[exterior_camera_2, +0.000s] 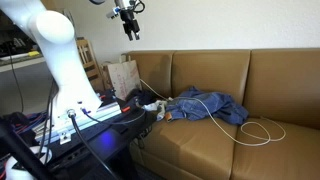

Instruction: Place the white socks on the backrest of the sofa

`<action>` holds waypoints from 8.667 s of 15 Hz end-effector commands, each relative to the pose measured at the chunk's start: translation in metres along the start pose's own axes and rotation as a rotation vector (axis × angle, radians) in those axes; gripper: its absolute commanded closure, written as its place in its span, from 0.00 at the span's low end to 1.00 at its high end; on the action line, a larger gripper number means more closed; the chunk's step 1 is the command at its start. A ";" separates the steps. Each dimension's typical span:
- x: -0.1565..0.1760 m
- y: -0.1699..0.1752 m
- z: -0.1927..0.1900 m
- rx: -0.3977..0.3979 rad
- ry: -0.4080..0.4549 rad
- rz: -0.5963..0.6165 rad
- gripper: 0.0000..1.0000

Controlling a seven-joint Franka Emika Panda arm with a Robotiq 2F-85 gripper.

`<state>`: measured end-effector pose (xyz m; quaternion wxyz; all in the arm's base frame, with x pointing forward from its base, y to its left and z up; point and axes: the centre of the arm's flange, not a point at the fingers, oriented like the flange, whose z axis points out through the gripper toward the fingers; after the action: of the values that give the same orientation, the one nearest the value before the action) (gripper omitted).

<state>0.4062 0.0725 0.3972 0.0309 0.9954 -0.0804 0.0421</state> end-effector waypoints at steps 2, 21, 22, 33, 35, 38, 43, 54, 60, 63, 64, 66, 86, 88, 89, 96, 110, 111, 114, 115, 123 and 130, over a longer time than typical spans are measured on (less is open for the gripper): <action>0.012 0.000 0.009 -0.005 -0.049 0.015 0.00; 0.127 0.101 0.062 0.010 -0.354 0.159 0.00; 0.156 0.107 0.074 0.009 -0.408 0.133 0.00; 0.150 0.053 0.284 0.078 -0.829 -0.181 0.00; 0.133 0.045 0.305 0.022 -0.823 -0.187 0.00; 0.125 0.044 0.317 0.003 -0.807 -0.156 0.00; 0.125 0.044 0.318 0.015 -0.805 -0.155 0.00; 0.141 0.026 0.350 -0.026 -1.057 -0.209 0.00; 0.112 0.032 0.327 -0.017 -0.697 -0.066 0.00; 0.116 0.024 0.328 -0.043 -0.642 0.050 0.00; 0.130 0.034 0.332 0.001 -0.724 0.047 0.00; 0.127 0.025 0.337 -0.016 -0.712 0.013 0.00; 0.103 0.011 0.337 0.062 -0.488 0.343 0.00; 0.098 -0.010 0.345 0.012 -0.446 0.341 0.00; 0.100 -0.002 0.345 0.026 -0.454 0.341 0.00; 0.203 0.009 0.335 -0.010 -0.458 0.464 0.00; 0.160 -0.040 0.444 -0.110 -0.546 0.411 0.00; 0.164 -0.043 0.447 -0.117 -0.550 0.426 0.00; 0.156 -0.038 0.440 -0.084 -0.514 0.422 0.00; 0.154 -0.039 0.439 -0.087 -0.503 0.420 0.00; 0.177 -0.044 0.462 -0.077 -0.617 0.384 0.00; 0.176 -0.071 0.398 -0.157 -0.601 0.385 0.00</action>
<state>0.6047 0.0790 -0.0397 0.0593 0.9302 -0.2804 -0.2294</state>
